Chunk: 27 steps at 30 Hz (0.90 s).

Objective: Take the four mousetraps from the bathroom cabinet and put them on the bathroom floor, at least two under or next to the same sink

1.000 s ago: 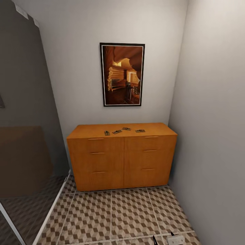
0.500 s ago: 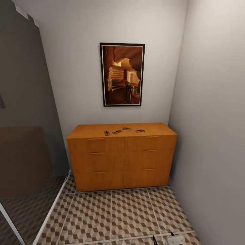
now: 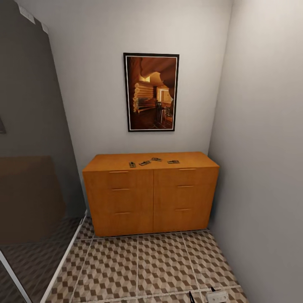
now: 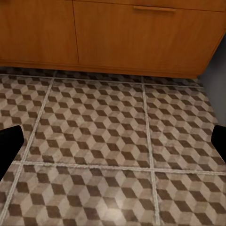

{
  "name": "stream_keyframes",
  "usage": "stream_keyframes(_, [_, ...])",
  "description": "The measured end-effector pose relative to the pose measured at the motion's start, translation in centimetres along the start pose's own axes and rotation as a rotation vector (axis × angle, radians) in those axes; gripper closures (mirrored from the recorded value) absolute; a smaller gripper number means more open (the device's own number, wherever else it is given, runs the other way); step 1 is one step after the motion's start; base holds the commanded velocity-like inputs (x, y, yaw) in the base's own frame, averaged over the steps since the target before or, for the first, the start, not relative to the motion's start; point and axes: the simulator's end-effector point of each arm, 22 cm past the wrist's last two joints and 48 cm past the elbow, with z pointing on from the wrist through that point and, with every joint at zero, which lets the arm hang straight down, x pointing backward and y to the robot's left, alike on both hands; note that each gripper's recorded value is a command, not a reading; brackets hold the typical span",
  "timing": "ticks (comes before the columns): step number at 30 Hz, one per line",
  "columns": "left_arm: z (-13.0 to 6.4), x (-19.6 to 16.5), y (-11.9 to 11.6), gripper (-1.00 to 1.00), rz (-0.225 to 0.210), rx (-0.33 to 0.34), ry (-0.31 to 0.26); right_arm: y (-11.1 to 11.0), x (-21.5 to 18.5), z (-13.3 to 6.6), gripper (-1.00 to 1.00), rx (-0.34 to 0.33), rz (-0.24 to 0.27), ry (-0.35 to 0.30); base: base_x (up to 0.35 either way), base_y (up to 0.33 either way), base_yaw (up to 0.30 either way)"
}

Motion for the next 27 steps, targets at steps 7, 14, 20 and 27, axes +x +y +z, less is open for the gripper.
stream_keyframes(7, [0.00,0.00,0.00,-1.00,0.000,0.000,0.000,-0.01,0.00,0.00,-1.00,0.000,0.000,0.000,0.000,0.000,0.000])
stream_keyframes(14, [0.00,0.00,0.00,-1.00,0.000,0.000,0.000,-0.04,-0.01,0.01,-1.00,0.001,0.001,0.000,0.000,0.000,0.000])
stream_keyframes(20, [0.00,0.00,0.00,-1.00,0.000,0.000,0.000,-0.04,0.00,0.00,-1.00,0.002,0.001,0.000,0.000,0.000,0.000])
stream_keyframes(27, [0.00,-0.01,0.02,-1.00,-0.002,-0.002,0.000,-0.03,0.04,0.00,-1.00,0.002,0.001,0.002,0.000,0.000,0.000])
